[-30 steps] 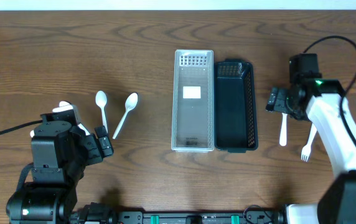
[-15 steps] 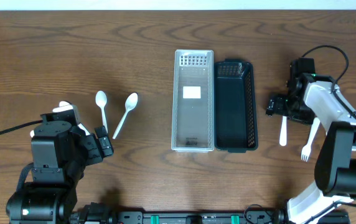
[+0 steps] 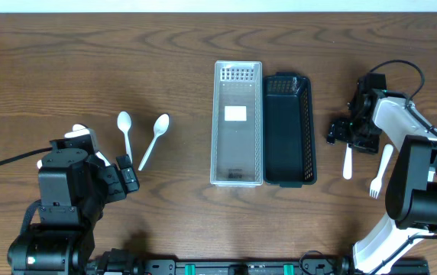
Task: Pack container
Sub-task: 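Lower the right gripper and grasp the white spoon, then carry the spoon into the black basket and release it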
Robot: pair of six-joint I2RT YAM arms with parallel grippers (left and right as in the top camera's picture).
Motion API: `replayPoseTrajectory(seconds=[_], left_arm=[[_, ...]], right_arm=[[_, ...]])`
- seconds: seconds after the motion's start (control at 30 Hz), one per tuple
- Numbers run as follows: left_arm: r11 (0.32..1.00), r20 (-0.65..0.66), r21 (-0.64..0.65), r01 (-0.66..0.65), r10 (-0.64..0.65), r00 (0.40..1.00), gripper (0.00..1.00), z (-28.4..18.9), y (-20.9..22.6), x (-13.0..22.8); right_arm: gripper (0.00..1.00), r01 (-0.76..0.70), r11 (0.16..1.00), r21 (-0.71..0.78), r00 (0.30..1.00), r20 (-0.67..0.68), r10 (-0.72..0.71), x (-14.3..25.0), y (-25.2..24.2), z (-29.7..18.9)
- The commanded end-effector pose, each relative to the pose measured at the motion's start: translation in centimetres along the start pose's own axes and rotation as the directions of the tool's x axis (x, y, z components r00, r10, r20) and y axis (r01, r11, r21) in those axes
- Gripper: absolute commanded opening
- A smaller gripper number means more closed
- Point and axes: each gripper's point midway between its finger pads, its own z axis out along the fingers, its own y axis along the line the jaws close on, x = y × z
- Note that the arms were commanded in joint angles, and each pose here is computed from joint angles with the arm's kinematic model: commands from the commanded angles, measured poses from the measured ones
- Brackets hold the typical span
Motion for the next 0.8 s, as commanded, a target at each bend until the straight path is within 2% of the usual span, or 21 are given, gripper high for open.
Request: replayPoseTrajectory(seconds=[0.0, 0.07, 0.17, 0.27, 0.33, 0.53, 0.77], left_arm=[[1.0, 0.012, -0.004, 0.013, -0.013, 1.0, 0.98, -0.34, 0.06, -0.43], [1.0, 0.011, -0.004, 0.013, -0.013, 1.0, 0.98, -0.34, 0.07, -0.42], [1.0, 0.011, -0.004, 0.013, -0.013, 1.0, 0.98, -0.34, 0.07, -0.42], [1.0, 0.012, -0.004, 0.013, -0.013, 1.0, 0.98, -0.34, 0.06, -0.43], [1.0, 0.012, -0.004, 0.013, -0.013, 1.0, 0.98, -0.34, 0.06, -0.43], [1.0, 0.012, -0.004, 0.013, -0.013, 1.0, 0.98, -0.34, 0.06, -0.43], [1.0, 0.011, -0.004, 0.013, -0.013, 1.0, 0.98, -0.34, 0.07, -0.42]], right_arm=[[0.68, -0.002, 1.0, 0.017, 0.998, -0.061, 0.003, 0.95, -0.43, 2.08], [0.59, -0.002, 1.0, 0.018, 0.998, -0.063, 0.003, 0.99, -0.44, 2.08], [0.55, -0.002, 1.0, 0.018, 0.998, -0.064, 0.003, 1.03, -0.46, 2.08], [0.39, -0.002, 1.0, 0.019, 0.998, -0.069, 0.003, 1.14, -0.47, 2.07], [0.31, -0.002, 1.0, 0.02, 0.998, -0.07, 0.003, 1.18, -0.48, 2.07], [0.23, -0.002, 1.0, 0.02, 0.998, -0.07, 0.003, 1.18, -0.48, 2.07], [0.07, -0.001, 1.0, 0.016, 0.999, -0.054, 0.002, 0.84, -0.37, 1.19]])
